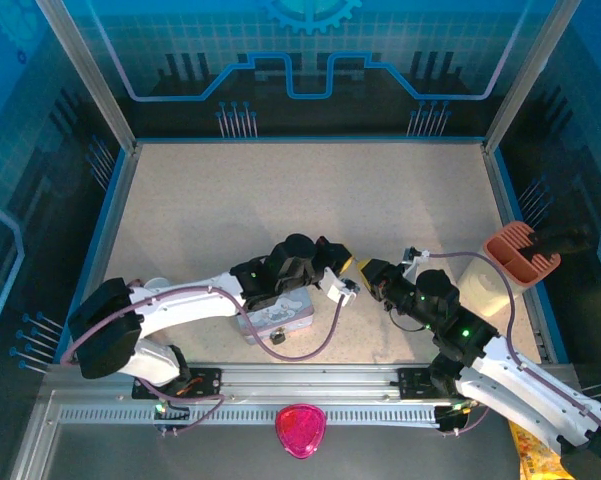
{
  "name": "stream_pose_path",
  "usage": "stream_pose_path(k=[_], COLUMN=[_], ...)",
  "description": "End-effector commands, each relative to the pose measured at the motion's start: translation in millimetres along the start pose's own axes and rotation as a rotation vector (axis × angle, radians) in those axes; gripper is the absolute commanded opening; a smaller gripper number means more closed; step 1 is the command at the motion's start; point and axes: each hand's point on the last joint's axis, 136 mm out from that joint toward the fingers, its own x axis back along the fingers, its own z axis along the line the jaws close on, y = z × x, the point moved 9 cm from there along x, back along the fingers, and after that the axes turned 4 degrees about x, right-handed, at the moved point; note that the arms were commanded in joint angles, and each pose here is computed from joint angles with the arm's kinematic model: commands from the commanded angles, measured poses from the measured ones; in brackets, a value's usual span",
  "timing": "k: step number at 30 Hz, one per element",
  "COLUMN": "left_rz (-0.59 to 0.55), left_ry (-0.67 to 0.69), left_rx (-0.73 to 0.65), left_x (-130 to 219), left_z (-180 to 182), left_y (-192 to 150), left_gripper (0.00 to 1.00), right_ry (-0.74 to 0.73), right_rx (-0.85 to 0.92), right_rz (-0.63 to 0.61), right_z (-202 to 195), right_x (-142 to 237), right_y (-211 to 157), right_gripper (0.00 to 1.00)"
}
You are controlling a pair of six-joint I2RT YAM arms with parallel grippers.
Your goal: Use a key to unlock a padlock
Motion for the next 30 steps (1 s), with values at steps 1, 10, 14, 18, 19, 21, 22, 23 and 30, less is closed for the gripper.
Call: stream_pose_path(k=[1,10,14,18,19,21,22,23,30], left_rz=[-0.051,-0.072,-0.105,-0.154,-0.167,-0.182,-0.185,-0.182,-0.172], left_ry=[0.046,0.100,0.129,0.200,0.226,0.251,0.261,0.281,0.174], left_rx=[0.041,0.206,0.405,0.715,0.821,1.014,1.126,1.221,1.837], left_x=[8.4,14.4,24.8,46.6,53.2,65.2,71.0,75.6,88.2], left_z=[5.6,9.7,21.1,41.6,47.4,57.1,61.7,65.8,76.5], left_y=[6.1,6.4,4.8,-0.4,-3.5,-10.1,-13.8,-17.6,-28.2], left_gripper=[0.00,0.18,0.37,0.50,0.53,0.55,0.57,0.60,0.64], right_ry=[0.040,0.040,0.034,0.041,0.051,0.081,0.094,0.104,0.251], right_rx=[-0.001,0.040,0.082,0.157,0.179,0.224,0.251,0.271,0.500], right_rz=[-0.028,-0.047,-0.057,-0.080,-0.091,-0.110,-0.119,-0.127,-0.233], right_z=[5.1,8.3,7.8,7.5,6.5,7.0,7.4,6.8,15.9], right_x=[0.1,0.0,-0.2,-0.6,-1.4,-2.1,-2.3,-2.7,-0.7], right_y=[1.4,3.4,4.0,5.7,6.2,6.9,7.1,7.2,-1.8], right_gripper=[0.09,0.00,0.00,0.00,0.00,0.00,0.00,0.00,0.00])
